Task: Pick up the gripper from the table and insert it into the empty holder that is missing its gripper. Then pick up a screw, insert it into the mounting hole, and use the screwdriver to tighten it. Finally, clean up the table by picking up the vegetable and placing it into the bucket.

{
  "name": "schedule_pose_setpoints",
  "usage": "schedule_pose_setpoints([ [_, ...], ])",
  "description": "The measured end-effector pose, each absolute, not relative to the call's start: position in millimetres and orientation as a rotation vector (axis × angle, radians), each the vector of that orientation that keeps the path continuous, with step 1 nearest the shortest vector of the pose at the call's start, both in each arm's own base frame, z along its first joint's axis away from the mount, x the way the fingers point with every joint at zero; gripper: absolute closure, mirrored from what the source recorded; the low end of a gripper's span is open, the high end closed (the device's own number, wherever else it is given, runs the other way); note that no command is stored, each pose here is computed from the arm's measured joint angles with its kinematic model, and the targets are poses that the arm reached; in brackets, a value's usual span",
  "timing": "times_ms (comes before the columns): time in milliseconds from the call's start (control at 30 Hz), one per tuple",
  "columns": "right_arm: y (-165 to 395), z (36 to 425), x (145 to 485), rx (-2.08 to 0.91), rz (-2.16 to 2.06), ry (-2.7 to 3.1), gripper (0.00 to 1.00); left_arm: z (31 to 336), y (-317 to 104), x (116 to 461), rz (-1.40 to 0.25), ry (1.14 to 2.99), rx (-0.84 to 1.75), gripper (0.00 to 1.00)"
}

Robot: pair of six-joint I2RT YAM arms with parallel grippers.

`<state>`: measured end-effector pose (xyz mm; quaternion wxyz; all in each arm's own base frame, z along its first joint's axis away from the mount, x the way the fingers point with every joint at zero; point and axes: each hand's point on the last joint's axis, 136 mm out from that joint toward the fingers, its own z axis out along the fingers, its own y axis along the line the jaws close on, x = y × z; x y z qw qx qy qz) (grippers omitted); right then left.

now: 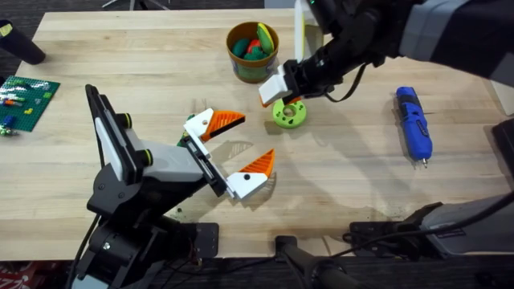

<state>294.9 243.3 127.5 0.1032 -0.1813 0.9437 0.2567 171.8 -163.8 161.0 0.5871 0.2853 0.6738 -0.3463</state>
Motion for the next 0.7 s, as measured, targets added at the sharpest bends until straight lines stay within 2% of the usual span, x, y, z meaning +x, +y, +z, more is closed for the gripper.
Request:
schedule_pose_setpoints([
  [333, 252.7, 135.9, 292.5, -0.545, 0.884, 2.766, 0.425, 161.0, -163.7, 171.9, -0.807, 1.570, 0.665, 0.018],
  [500, 256.2, 156.3, 295.4, -0.521, 1.063, 2.716, 0.425, 161.0, -163.7, 171.8, -0.807, 1.570, 0.665, 0.018],
  [700, 271.7, 179.6, 278.0, -0.585, 1.357, 2.646, 0.425, 161.0, -163.7, 171.9, -0.807, 1.570, 0.665, 0.018],
])
